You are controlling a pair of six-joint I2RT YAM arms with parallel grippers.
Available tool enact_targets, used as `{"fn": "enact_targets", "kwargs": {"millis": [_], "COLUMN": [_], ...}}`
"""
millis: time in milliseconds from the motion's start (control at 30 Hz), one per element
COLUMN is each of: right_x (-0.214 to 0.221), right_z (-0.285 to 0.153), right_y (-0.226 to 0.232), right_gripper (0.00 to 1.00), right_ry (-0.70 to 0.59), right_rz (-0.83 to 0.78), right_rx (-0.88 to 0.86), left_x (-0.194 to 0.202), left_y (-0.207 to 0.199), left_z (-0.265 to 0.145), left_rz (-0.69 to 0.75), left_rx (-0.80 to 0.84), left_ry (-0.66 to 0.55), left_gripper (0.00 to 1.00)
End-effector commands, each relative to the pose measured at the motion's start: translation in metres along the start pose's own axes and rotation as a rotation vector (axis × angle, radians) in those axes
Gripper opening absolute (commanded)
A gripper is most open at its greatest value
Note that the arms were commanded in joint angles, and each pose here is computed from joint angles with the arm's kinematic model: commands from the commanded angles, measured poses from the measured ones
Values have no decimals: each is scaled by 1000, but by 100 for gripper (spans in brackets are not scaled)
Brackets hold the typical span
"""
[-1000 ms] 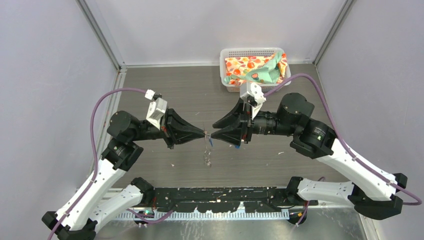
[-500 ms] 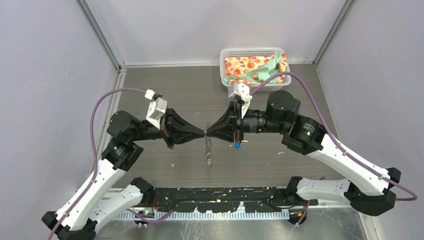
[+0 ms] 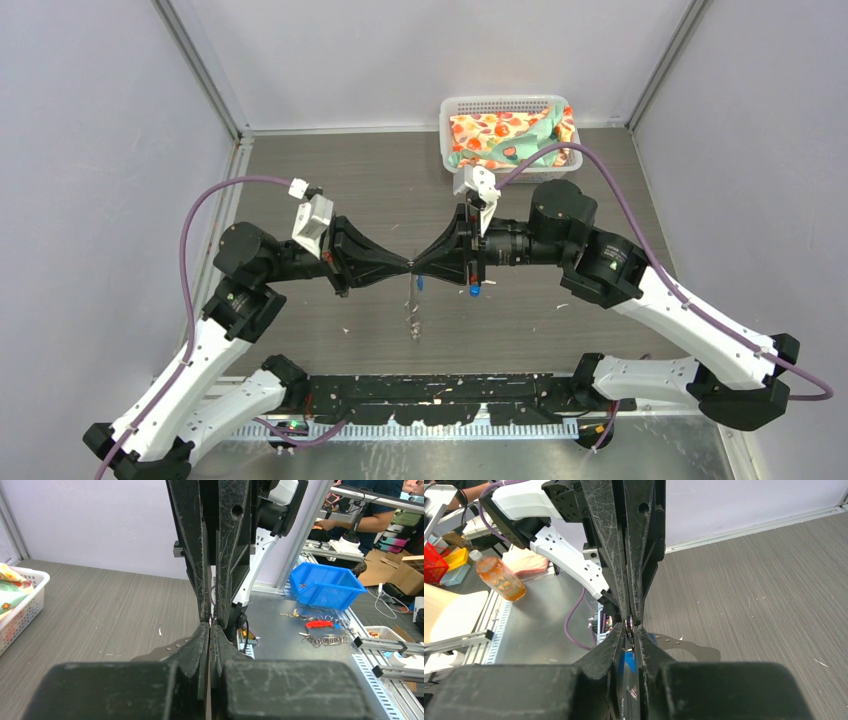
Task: Put the keys on the keyring
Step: Adjust the key on the keyring.
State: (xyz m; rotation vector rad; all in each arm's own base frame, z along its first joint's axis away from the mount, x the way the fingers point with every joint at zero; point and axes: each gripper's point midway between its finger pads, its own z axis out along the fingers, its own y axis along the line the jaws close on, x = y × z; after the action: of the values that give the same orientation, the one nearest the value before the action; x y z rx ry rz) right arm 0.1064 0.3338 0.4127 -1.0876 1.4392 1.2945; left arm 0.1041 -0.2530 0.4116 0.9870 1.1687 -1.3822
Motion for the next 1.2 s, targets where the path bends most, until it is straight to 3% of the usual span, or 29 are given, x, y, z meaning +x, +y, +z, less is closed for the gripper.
{"fn": "enact_targets", "kwargs": {"millis": [0,67,200,233,300,333,433,633,833,1167], "right_x": [-19,-22,-25,-21,-16,-12,-3,11,12,14], "right_z": [-5,-6,-15,-15,-17,-17,-16,-10,-6,-5], "right_y": [3,0,-4,-5,-4,-3,4,10,9,6], "right_gripper": [12,2,1,1,1,1,1,1,1,1], "right_ry": [-52,-64,-55,-24,37,68,147,287,345,413], "right_rz": [-20,-27,-16,-2,26,42,81,142,158,166], "right_rx": [5,26,82,90,96,95,57,-4,-10,-3], "left_x": [-25,-24,-15,-12,-5,1,15,32,26,34], "left_y": [-9,-9,-4,-3,0,0,-3,-1,-16,-20], "left_z": [-2,-2,-3,-4,-6,-7,-10,-9,-6,-10], "left_rz": [67,67,86,97,123,132,158,180,159,109], "left_rx": [-1,-1,-16,-22,-30,-25,24,114,243,276], "left_ry": [-53,-50,-14,2,39,63,140,258,273,325], "left_gripper": [0,0,0,5,32,40,46,47,37,19]}}
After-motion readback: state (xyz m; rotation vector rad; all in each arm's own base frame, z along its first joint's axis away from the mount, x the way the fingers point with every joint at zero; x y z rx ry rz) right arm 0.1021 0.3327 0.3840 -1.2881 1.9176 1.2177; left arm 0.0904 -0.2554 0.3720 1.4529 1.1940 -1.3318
